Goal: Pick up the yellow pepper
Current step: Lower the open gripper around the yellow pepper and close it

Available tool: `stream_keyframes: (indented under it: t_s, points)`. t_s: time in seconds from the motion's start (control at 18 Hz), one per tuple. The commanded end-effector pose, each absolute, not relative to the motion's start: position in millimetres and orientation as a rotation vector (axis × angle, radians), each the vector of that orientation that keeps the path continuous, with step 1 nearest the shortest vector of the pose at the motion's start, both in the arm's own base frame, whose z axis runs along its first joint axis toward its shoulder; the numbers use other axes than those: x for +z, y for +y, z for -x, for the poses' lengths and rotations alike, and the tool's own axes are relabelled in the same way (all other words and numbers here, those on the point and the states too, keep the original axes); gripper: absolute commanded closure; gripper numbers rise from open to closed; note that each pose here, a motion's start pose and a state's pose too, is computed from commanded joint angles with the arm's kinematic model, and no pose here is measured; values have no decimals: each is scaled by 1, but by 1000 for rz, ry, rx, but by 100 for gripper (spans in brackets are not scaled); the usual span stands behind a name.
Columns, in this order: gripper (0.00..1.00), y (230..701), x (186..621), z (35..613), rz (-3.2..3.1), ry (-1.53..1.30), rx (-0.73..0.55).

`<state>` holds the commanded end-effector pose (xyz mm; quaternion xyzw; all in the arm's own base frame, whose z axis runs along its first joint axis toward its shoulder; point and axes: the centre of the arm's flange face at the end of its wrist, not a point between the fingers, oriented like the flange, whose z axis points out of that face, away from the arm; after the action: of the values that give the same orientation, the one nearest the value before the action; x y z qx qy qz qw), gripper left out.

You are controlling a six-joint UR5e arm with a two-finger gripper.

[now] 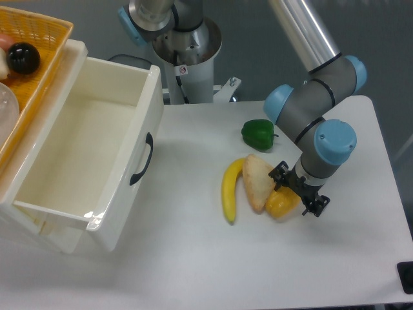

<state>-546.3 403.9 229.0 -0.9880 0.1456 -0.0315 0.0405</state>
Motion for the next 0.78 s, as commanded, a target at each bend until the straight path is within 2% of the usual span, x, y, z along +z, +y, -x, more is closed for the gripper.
stream_keyframes:
  t_s: [0.78]
  points:
    - [0, 403, 217, 536, 3044, 404, -141]
